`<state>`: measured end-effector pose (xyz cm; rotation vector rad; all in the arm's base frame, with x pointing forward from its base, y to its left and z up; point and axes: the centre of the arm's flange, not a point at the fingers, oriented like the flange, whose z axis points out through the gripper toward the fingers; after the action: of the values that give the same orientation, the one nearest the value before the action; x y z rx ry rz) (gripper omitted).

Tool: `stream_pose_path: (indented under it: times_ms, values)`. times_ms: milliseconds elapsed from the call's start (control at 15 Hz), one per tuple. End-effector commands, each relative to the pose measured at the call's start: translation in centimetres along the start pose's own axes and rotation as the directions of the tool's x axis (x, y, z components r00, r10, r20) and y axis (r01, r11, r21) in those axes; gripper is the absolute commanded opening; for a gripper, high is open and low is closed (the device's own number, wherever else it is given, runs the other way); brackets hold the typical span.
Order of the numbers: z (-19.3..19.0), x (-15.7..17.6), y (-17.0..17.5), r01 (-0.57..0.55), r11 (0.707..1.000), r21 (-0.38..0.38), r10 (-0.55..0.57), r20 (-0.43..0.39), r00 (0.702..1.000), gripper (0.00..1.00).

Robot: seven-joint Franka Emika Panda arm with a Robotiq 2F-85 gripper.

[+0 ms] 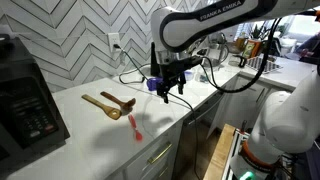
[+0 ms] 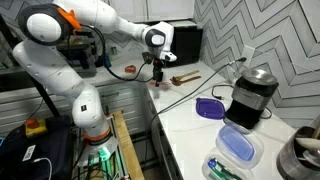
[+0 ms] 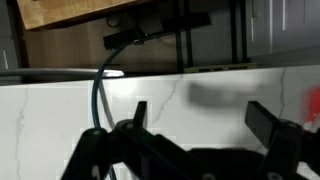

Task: Put the soup ladle in the lunch box

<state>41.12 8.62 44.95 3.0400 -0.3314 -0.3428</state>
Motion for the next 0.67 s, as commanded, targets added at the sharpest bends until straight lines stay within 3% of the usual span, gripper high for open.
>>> stream_pose_path:
  times_ms: [0, 200, 600]
  values:
    - [0.0, 0.0, 0.0, 0.0, 1.0, 0.0, 0.0, 0.0, 1.0, 1.0]
    - [-0.3, 0.0, 0.2, -0.012, 0.999, 0.034, 0.012, -0.009, 1.0, 1.0]
    - [-4.3, -0.6, 6.0, -0.186, 0.942, 0.28, 0.202, -0.031, 0.979, 1.0]
